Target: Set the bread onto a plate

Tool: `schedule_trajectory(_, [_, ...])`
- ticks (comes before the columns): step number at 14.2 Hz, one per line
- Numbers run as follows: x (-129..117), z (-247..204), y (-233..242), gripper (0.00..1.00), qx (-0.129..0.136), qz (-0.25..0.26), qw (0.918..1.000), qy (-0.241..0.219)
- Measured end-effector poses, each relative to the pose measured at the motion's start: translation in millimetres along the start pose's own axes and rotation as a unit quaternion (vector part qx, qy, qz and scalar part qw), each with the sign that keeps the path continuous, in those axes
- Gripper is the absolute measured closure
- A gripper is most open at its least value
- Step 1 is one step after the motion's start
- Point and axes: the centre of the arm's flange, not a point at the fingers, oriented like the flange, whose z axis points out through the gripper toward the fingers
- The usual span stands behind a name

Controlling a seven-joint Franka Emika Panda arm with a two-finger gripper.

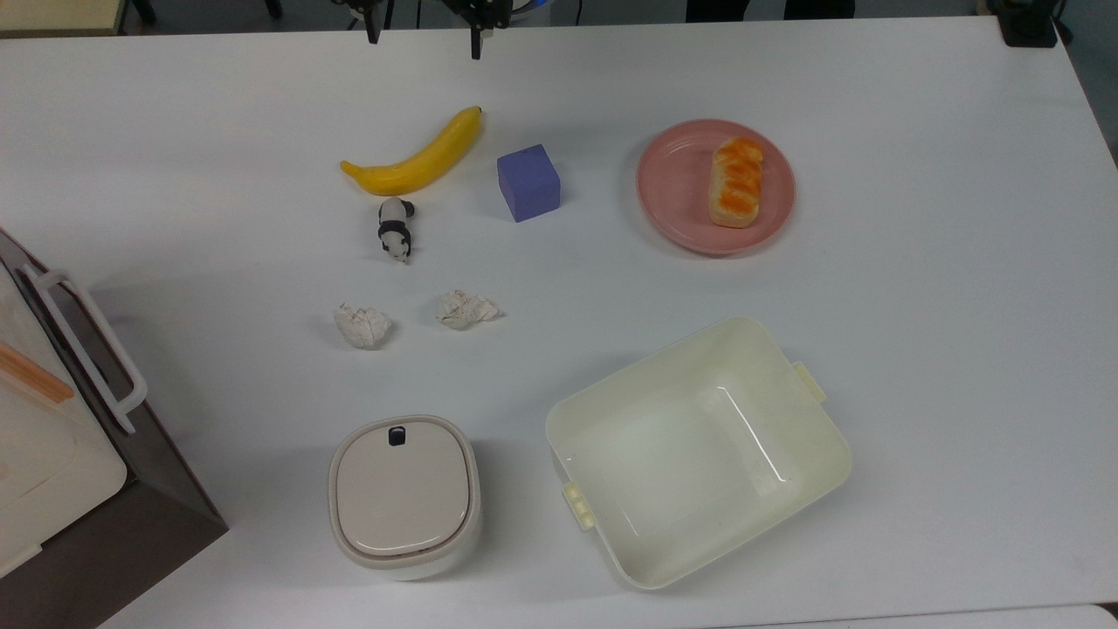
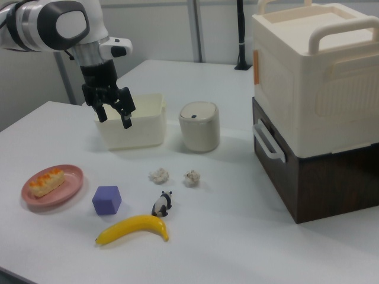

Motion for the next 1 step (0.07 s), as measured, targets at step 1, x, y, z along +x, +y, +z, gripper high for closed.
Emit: schedule_trajectory(1, [-0.1,0.0,-0.6,0.00,0.003,0.000,1.0000,0.000])
